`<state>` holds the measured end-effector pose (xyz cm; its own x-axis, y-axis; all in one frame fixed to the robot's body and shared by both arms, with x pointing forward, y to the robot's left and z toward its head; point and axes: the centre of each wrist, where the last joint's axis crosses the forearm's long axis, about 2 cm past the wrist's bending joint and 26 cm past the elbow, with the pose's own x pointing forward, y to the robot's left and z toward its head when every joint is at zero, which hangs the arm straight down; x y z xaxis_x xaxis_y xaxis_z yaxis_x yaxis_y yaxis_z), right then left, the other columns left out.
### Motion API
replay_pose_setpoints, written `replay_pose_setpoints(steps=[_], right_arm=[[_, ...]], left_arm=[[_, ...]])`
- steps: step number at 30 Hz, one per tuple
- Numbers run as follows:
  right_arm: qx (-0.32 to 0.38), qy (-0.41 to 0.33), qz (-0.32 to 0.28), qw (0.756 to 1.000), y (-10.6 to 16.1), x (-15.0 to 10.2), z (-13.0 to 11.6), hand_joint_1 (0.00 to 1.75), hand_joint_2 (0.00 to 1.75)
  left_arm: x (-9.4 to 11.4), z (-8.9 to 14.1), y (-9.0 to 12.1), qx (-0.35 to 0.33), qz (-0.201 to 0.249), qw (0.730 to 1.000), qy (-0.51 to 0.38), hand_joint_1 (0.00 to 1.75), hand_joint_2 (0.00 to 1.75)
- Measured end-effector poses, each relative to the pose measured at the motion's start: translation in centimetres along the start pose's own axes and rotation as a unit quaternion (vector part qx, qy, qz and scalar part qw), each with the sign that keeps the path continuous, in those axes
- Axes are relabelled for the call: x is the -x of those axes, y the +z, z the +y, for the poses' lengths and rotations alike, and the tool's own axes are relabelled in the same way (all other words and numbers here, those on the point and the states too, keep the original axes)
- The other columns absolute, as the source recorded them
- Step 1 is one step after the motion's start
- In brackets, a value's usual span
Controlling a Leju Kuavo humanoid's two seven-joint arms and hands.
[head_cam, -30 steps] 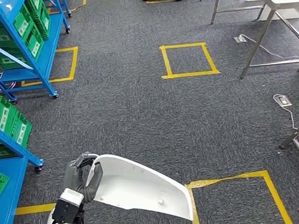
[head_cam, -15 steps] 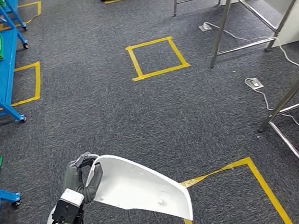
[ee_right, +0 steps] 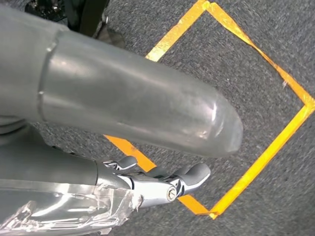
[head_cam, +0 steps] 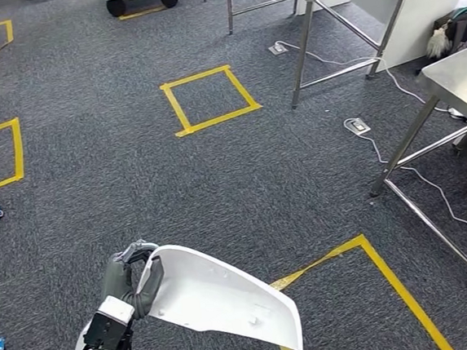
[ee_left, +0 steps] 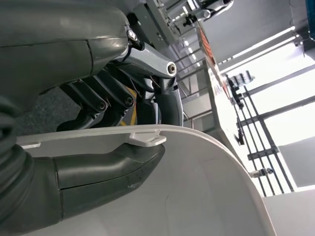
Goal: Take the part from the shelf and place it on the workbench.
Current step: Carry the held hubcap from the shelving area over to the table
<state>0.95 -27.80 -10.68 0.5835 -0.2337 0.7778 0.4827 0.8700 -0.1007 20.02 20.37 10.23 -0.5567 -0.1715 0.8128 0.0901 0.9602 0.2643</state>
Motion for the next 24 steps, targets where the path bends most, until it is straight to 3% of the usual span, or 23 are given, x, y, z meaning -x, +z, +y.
replay_pose_setpoints(steps=[24], right_arm=[[-0.006,0.028,0.015,0.999,0.07,-0.04,-0.01,0.00,0.00]], left_arm=[[0.07,0.19,0.13,0.003,0.007,1.000,0.009,1.75,1.75]])
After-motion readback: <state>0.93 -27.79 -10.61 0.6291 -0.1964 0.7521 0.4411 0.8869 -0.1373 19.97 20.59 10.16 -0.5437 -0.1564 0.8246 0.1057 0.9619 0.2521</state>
